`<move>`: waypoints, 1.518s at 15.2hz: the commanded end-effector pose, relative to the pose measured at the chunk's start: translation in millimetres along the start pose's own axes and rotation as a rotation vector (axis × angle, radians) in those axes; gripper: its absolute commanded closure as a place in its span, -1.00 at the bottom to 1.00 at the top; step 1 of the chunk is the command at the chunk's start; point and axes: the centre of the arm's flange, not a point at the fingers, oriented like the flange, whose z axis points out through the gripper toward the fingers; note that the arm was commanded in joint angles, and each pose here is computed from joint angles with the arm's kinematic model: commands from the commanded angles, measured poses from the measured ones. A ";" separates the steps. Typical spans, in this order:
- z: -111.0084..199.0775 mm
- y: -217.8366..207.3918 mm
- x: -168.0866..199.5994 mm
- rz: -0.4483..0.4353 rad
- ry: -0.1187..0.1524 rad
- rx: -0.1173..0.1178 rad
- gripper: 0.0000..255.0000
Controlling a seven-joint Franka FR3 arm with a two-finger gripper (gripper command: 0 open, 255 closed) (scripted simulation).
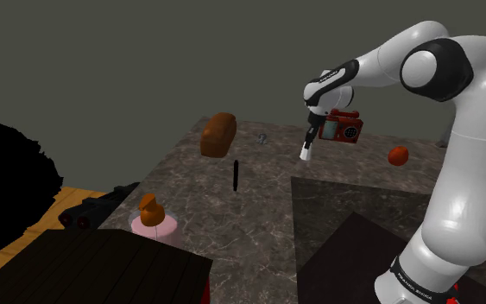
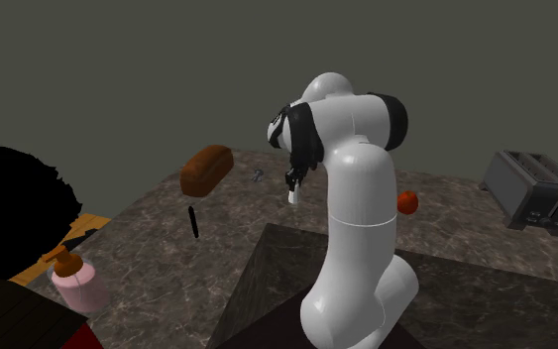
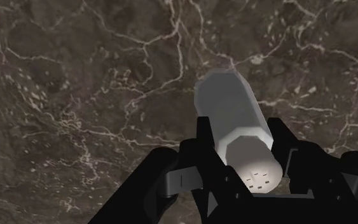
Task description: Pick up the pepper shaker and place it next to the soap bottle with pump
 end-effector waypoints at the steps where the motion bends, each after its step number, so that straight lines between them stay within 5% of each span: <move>1: -10.8 0.3 0.8 0.000 0.000 0.000 1.00; 23: -126.5 -4.4 10.7 0.000 0.000 0.000 1.00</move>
